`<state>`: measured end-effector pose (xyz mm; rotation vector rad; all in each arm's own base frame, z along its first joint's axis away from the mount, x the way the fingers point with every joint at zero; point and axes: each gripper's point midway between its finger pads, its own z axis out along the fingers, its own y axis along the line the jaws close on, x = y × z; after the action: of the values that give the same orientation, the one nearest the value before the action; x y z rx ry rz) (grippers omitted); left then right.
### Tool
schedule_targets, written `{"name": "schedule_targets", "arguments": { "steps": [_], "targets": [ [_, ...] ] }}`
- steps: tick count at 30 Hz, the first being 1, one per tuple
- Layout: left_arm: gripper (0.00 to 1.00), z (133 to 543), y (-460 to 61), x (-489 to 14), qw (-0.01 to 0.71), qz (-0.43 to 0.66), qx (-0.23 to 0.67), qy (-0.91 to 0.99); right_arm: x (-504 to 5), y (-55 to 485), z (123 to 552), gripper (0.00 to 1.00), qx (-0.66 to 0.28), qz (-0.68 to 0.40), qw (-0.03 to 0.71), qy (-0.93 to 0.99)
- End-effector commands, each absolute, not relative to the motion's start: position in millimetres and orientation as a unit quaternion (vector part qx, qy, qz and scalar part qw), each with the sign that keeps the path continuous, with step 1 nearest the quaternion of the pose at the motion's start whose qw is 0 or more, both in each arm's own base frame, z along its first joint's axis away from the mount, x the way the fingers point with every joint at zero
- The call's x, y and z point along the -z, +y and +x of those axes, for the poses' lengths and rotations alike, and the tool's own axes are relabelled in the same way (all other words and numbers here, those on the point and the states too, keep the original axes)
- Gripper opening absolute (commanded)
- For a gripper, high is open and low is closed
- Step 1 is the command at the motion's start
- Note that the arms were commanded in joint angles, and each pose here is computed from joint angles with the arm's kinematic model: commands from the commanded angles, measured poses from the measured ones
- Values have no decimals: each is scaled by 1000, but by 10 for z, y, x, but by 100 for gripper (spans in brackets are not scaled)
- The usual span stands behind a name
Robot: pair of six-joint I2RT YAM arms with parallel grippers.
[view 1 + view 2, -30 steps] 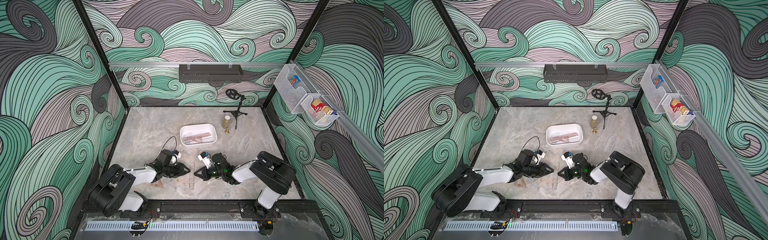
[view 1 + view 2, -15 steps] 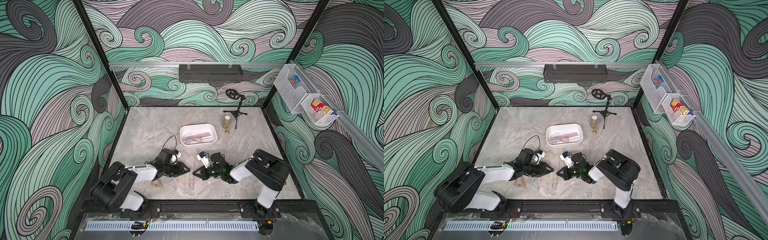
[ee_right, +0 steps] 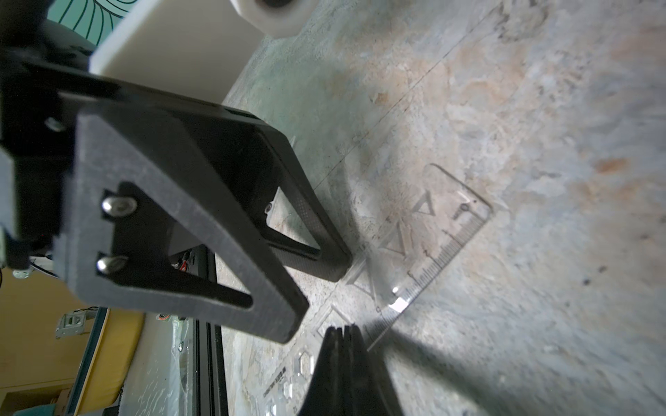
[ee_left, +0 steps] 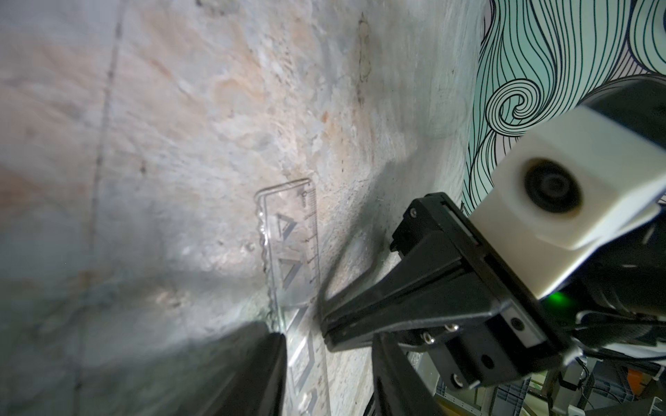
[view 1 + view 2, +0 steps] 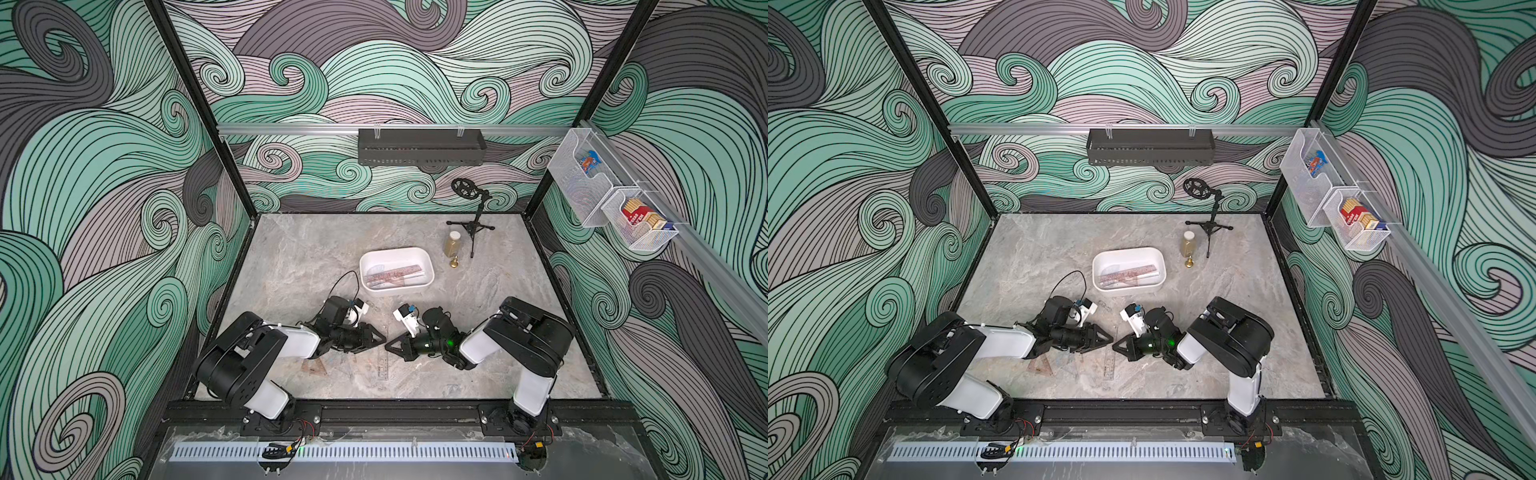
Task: Put the scattered rulers into the storage box
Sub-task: Pick up the ruler from the center of the board.
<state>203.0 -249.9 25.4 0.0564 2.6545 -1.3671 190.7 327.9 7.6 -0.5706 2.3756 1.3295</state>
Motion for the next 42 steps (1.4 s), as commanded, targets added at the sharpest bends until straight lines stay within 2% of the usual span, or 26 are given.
{"name": "schedule_targets", "arguments": {
  "steps": [1,9,16,21,29,34,37,42],
  "targets": [
    [44,1885,-2379,29,39,-7,413,910,497,2852,1646,0,-392,-165,99,899],
    [44,1875,-2431,60,32,-1,413,910,164,2920,1673,0,-425,-179,122,879],
    [44,1862,-2511,65,26,10,419,908,-181,2699,1981,1,-417,-155,175,878],
    [44,1831,-2662,31,18,36,428,903,-231,2612,2136,4,-412,-142,188,880],
    [44,1660,-3097,-186,-7,135,464,876,-183,2399,2279,27,-394,-127,192,890],
    [49,1813,-2919,-359,26,128,430,893,-130,2361,2222,33,-393,-127,174,894],
    [55,1871,-2746,-415,34,109,397,911,-109,2333,2125,34,-397,-121,159,896],
    [65,1675,-2507,-416,11,83,369,925,-99,2232,1952,38,-395,-109,148,900]
  ]
}}
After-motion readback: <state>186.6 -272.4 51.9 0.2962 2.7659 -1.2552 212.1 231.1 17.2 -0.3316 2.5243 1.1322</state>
